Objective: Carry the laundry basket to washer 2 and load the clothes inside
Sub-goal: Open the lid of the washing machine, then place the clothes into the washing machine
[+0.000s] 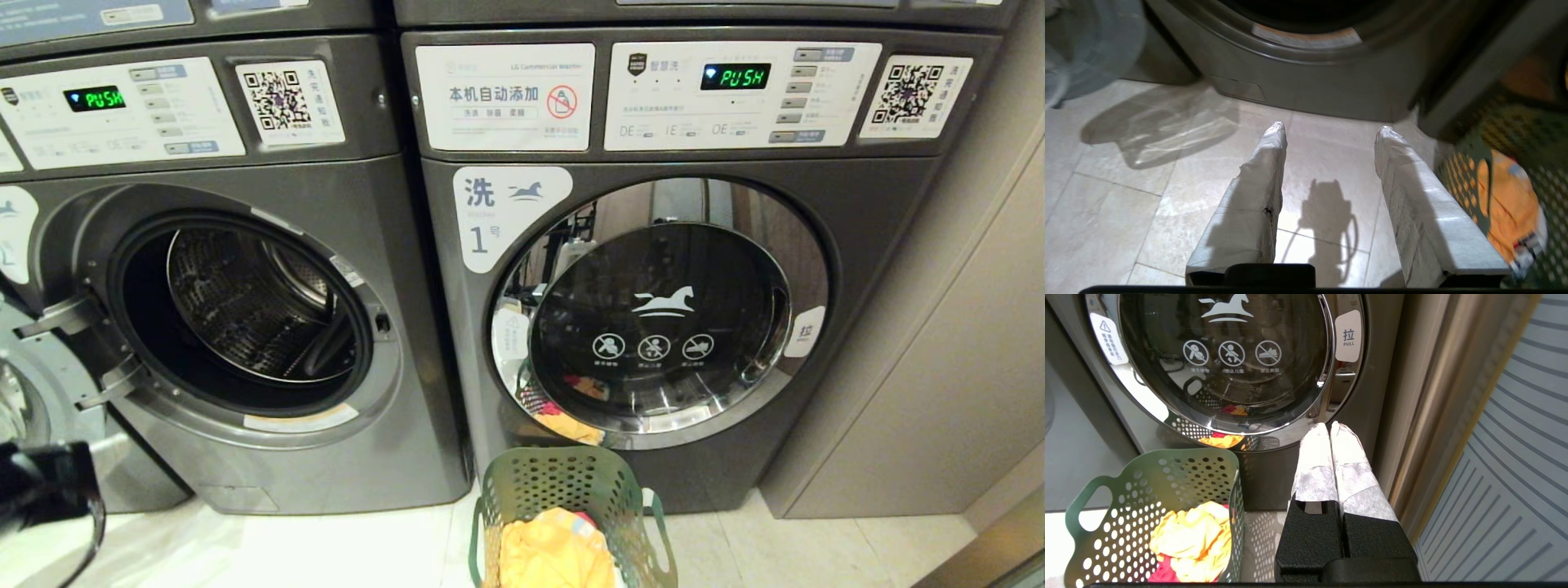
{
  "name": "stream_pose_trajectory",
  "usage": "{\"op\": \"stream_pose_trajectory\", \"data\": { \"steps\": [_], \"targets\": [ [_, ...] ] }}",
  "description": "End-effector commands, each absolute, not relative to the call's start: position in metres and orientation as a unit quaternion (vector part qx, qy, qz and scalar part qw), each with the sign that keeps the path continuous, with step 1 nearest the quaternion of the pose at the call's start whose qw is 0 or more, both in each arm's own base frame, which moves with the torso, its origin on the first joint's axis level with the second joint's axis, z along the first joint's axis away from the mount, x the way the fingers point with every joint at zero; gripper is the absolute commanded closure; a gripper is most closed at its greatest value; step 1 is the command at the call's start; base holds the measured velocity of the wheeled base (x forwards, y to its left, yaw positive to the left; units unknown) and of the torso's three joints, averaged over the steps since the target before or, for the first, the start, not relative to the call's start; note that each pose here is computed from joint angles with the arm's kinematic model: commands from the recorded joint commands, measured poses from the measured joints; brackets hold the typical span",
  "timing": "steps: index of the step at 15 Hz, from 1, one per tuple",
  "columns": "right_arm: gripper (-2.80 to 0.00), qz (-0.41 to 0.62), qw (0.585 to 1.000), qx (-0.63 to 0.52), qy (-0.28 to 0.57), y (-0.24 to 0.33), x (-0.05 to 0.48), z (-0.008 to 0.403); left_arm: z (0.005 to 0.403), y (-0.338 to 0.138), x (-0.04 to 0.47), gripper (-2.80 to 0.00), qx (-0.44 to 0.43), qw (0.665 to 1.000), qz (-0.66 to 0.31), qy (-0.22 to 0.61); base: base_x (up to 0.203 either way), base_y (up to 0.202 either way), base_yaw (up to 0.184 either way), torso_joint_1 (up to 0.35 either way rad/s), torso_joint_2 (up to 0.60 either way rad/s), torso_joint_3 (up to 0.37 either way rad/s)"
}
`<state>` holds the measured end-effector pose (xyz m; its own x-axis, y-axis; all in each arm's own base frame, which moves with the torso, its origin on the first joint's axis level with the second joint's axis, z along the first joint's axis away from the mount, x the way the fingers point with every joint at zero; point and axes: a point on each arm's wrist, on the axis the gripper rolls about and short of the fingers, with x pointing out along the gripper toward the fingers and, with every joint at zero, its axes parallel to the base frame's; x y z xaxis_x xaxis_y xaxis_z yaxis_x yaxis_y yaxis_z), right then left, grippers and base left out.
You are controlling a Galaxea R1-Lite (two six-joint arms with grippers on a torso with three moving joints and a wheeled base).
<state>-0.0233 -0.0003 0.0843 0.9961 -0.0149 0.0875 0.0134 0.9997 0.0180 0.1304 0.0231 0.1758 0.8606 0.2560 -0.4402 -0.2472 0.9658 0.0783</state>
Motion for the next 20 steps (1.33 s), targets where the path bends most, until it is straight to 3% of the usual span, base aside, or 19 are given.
{"op": "stream_pose_trajectory", "data": {
  "steps": [1,4,7,11,14,20],
  "targets": [
    [0.0,-0.007,1.0,0.009,-0.027,0.0,-0.021,0.075,0.149,0.01,0.082,0.0,0.016,0.976,0.075,0.204,0.0,0.0,0.0,0.0,0.0,0.0],
    [0.0,-0.007,1.0,0.009,-0.027,0.0,-0.021,0.075,0.101,0.001,0.037,0.0,0.03,0.983,-0.011,0.182,0.0,0.0,0.0,0.0,0.0,0.0],
    [0.0,-0.007,1.0,0.009,-0.027,0.0,-0.021,0.075,0.093,-0.002,0.009,0.0,0.039,0.992,-0.044,0.109,0.0,0.0,0.0,0.0,0.0,0.0],
    [0.0,-0.007,1.0,0.009,-0.027,0.0,-0.021,0.075,0.081,-0.001,-0.008,0.0,0.05,0.995,-0.039,0.075,0.0,0.0,0.0,0.0,0.0,0.0],
    [0.0,-0.007,1.0,0.009,-0.027,0.0,-0.021,0.075,0.076,-0.001,-0.022,0.0,0.052,0.998,-0.024,-0.001,0.0,0.0,0.0,0.0,0.0,0.0],
    [0.0,-0.007,1.0,0.009,-0.027,0.0,-0.021,0.075,0.075,0.0,-0.023,0.0,0.044,0.999,-0.017,0.001,0.0,0.0,0.0,0.0,0.0,0.0]
  ]
}}
